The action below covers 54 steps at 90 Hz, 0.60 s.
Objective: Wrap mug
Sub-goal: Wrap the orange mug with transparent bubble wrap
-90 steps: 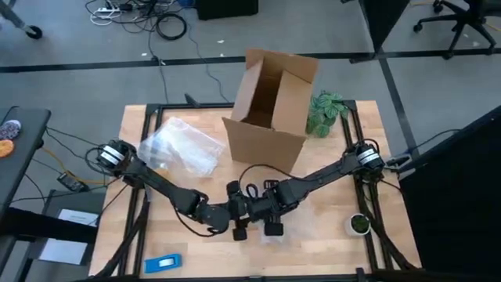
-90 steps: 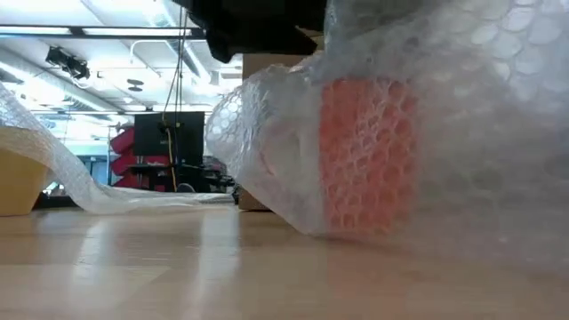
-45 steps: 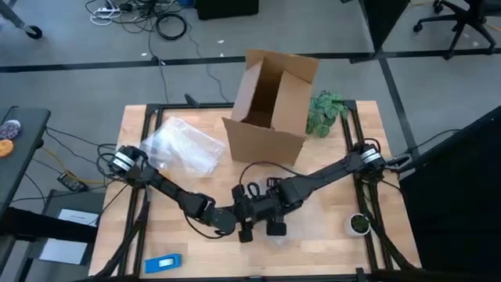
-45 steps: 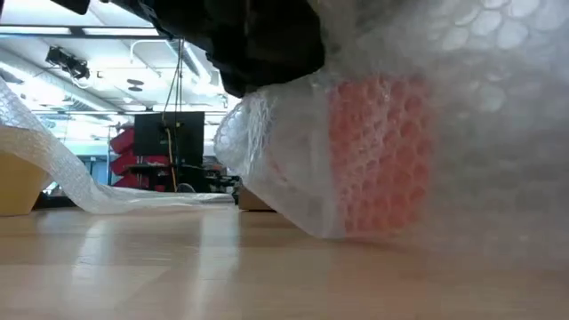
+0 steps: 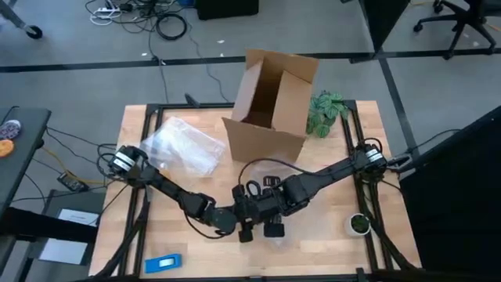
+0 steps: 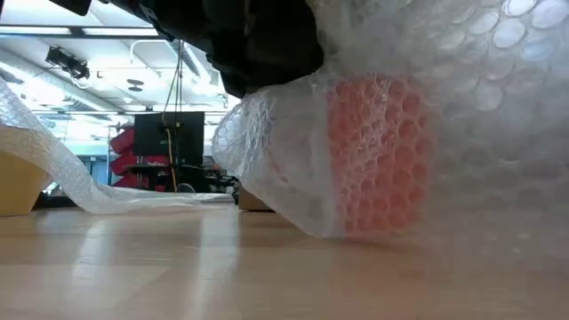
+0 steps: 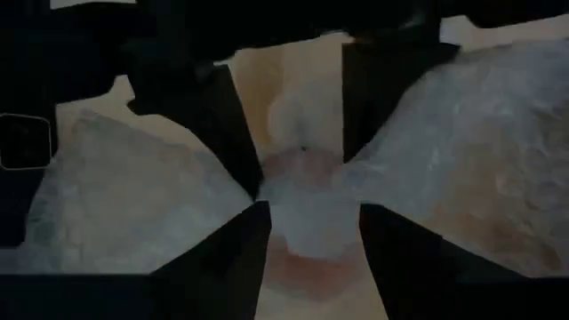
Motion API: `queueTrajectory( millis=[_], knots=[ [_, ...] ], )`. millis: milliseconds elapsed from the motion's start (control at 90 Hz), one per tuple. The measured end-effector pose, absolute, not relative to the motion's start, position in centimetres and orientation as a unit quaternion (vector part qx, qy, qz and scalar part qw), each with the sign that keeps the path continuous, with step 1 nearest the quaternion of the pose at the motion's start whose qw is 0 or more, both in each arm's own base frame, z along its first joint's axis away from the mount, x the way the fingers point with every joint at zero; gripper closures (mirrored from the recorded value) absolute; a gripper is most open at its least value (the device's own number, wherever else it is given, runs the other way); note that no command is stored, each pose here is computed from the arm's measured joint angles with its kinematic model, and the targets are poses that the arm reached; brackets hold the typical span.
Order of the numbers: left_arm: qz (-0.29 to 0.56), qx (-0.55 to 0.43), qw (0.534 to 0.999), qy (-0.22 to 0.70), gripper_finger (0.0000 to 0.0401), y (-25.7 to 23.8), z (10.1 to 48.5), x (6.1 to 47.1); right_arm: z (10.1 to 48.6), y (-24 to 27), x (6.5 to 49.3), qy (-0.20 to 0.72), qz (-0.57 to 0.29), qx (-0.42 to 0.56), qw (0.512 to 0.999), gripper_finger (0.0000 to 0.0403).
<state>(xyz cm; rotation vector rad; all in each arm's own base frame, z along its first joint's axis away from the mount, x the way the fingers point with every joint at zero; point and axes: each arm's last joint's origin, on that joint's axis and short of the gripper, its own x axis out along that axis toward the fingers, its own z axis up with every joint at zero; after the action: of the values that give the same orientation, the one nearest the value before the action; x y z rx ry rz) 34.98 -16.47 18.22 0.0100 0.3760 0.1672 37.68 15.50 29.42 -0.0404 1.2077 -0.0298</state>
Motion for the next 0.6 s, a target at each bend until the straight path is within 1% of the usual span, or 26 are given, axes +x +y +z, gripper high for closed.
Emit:
queueTrajectory(
  millis=[267,489,600],
  knots=[
    [0.072,0.021,0.978,0.194,0.0192,-16.6,19.7,33.9,25.0,14.7,37.6,0.602,-0.021,-0.014,0.798,0.0245],
    [0.055,0.028,0.979,0.196,0.0192,-17.1,22.8,31.6,21.8,13.6,36.6,0.635,-0.05,-0.008,0.771,0.0245],
    [0.042,0.026,0.98,0.19,0.0192,-17.7,24.4,30.1,21.0,13.6,36.7,0.63,-0.045,0.001,0.775,0.0245]
  ],
)
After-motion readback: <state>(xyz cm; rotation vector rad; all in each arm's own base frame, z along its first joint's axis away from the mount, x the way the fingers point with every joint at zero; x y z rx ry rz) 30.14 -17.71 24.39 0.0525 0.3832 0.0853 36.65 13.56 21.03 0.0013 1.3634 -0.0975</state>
